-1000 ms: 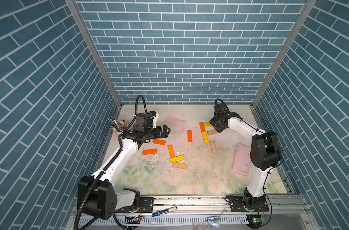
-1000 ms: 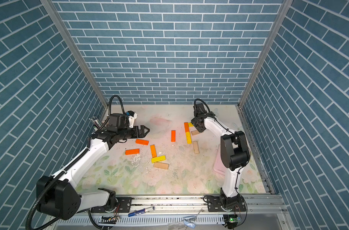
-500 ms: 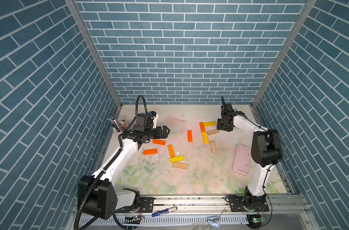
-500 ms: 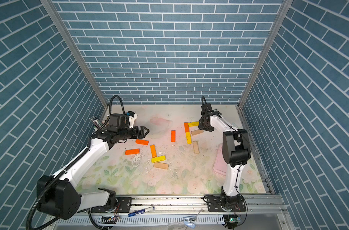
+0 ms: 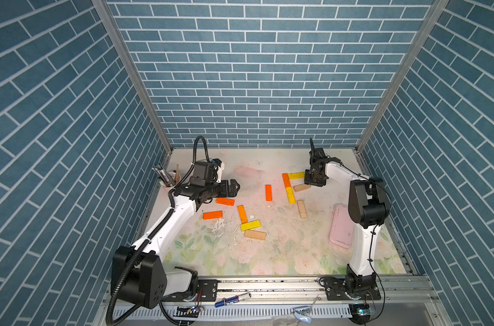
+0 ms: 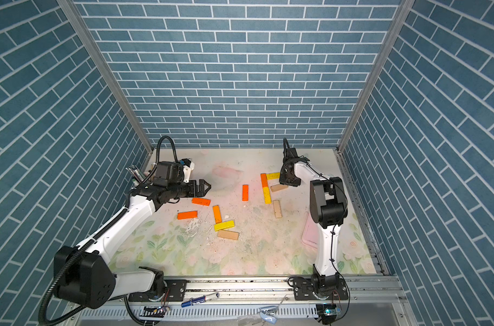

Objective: Assemble the number 6 with building blocks
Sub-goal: Adjust the building block at the center of the board.

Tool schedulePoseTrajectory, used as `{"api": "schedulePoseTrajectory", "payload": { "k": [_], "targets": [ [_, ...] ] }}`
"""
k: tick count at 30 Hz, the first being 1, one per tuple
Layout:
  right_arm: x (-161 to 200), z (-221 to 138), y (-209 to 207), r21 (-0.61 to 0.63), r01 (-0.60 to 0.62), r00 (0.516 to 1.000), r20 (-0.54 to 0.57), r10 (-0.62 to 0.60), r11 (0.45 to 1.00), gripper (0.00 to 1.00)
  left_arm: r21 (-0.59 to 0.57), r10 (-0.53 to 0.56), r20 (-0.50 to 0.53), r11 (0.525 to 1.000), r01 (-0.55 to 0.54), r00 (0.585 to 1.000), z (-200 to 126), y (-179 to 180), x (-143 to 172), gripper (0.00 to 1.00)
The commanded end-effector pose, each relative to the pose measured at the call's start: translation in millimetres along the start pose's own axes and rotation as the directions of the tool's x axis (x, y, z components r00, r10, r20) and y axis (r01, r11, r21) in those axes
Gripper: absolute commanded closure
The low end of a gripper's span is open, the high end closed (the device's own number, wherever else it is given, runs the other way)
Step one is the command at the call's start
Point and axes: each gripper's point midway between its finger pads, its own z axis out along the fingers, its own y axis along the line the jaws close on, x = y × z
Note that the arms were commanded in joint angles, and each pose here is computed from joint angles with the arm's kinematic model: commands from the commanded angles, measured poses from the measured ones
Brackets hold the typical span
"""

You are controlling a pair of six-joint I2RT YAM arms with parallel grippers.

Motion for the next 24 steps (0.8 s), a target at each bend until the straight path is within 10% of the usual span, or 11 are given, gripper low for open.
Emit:
{"api": "schedulePoseTrajectory", "payload": {
  "k": [1, 24],
  "targets": [
    [-6, 4, -3, 0.014, -0.046, 0.999, 0.010, 0.045, 0.999, 0.54, -0.011, 0.005, -0.012, 1.000, -0.005, 1.000, 2, 2, 1, 0.01],
    [-8, 20, 1, -0.022, -0.166, 0.986, -0.026, 0.165, 0.986, 0.57, -0.013, 0.004, -0.016, 1.000, -0.004, 1.000, 3, 3, 1, 0.01]
  ]
}}
